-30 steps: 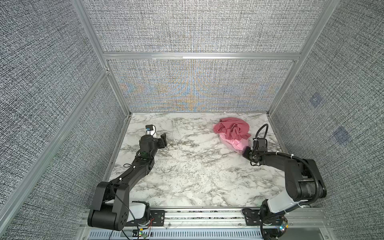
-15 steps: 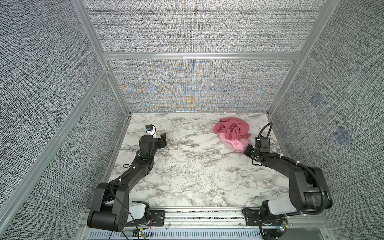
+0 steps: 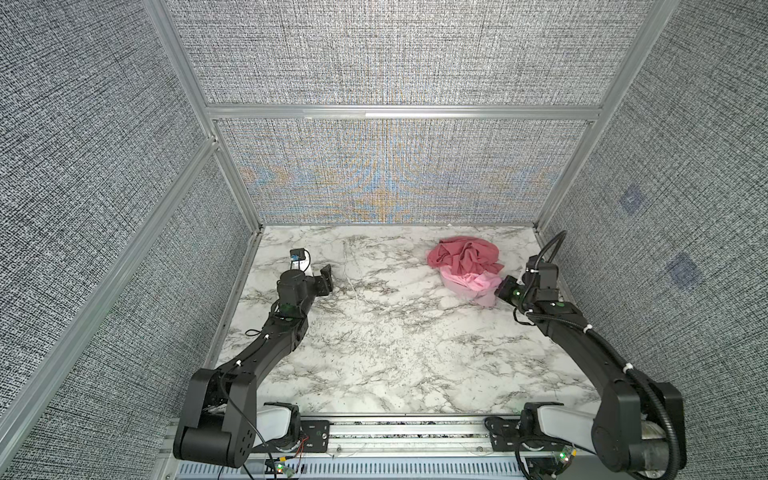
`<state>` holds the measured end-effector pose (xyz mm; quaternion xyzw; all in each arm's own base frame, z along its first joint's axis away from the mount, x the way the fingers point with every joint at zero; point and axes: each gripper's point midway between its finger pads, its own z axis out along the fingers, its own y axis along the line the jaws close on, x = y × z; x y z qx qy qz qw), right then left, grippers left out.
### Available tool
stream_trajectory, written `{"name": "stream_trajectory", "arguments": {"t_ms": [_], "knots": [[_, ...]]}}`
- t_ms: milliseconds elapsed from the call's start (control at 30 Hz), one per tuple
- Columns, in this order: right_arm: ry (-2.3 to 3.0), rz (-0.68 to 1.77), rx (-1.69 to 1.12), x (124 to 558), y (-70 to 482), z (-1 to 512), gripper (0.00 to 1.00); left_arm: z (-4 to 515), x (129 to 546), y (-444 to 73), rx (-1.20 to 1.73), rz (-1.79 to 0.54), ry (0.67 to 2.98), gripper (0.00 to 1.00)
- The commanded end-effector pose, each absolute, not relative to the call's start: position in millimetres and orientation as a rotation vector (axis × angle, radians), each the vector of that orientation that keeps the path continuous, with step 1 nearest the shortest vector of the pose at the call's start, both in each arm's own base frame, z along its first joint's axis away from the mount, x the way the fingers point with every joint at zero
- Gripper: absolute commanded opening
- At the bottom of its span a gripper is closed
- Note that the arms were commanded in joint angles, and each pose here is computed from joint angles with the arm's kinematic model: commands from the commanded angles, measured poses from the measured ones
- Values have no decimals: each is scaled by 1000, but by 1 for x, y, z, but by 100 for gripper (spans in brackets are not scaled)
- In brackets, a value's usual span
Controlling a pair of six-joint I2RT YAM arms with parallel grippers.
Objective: Pick out a specific cloth from the pile
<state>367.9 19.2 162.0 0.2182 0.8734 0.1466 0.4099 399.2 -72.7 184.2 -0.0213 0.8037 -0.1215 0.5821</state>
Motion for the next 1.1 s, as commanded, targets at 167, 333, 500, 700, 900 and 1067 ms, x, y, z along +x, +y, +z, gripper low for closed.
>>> {"name": "stream_trajectory", "arguments": {"t_ms": [167, 333, 500, 700, 900, 1067], "knots": [[2119, 450, 489, 374, 29, 209, 0, 191, 396, -70, -51, -274, 1858, 71], [2048, 481, 420, 382, 35, 260, 0, 195, 394, -69, -47, -263, 1849, 71], [2103, 468, 404, 378, 36, 255, 0, 195, 392, -69, -49, -270, 1841, 72], [2237, 429, 516, 342, 29, 171, 0, 189, 389, -70, -45, -277, 1853, 72], [2324, 352, 604, 313, 15, 121, 33, 186, 390, -71, -41, -280, 1862, 72], [2354, 340, 664, 314, 4, 95, 51, 183, 391, -71, -42, -280, 1868, 72]]}}
